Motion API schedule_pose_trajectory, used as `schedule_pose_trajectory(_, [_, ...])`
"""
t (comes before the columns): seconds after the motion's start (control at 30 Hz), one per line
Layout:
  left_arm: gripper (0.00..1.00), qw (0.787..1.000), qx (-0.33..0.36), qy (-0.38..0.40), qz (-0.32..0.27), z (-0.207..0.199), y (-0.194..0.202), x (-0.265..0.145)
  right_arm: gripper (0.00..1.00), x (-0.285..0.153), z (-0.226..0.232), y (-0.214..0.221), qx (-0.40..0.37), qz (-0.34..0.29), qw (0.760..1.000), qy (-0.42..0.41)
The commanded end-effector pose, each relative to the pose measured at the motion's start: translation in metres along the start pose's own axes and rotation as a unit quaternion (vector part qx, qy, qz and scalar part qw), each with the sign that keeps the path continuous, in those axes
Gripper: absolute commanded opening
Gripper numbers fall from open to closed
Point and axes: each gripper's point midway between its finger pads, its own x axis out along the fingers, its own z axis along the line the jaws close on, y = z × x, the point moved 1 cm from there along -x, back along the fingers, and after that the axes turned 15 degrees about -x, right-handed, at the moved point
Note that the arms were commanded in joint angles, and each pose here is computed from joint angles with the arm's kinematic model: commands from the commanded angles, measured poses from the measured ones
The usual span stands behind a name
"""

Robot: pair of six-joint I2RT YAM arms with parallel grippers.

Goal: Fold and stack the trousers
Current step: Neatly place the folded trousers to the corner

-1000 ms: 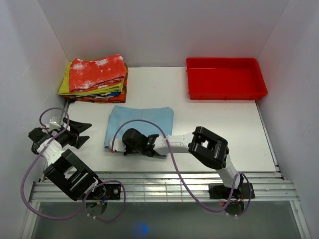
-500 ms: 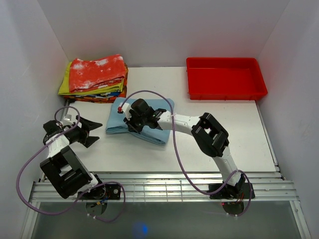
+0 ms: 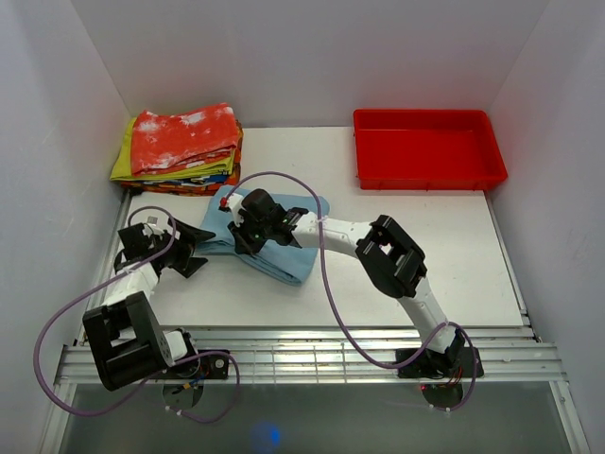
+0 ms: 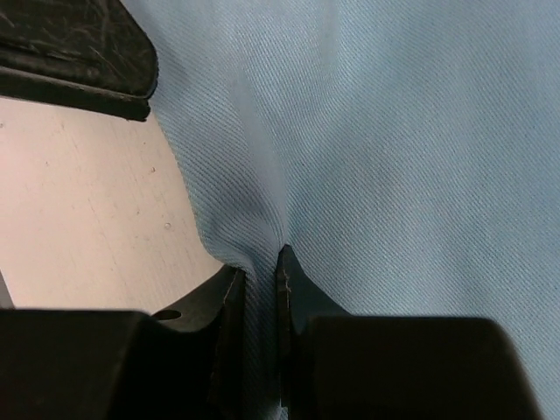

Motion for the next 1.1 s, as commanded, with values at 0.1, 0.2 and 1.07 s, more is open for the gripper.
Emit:
schedule_pose_trajectory(0.1, [0.98, 0.994, 0.003, 0.045, -0.098, -0.011, -0.008, 0.004, 0.08, 0.002, 0.011, -0.042, 0.028, -0.057, 0.998, -0.013])
schedule_pose_trajectory(0.2, [0.98, 0.994, -0.007, 0.031, -0.101, -0.003, -0.006, 0.011, 0.08, 0.004, 0.018, -0.046, 0.032, -0.060, 0.998, -0.019])
schedule_pose_trajectory(1.07, [0.67, 0.998, 0.003, 0.047, -0.030, 0.019, 0.003, 0.054, 0.08, -0.004, 0.076, -0.058, 0.048, -0.086, 0.987, -0.125])
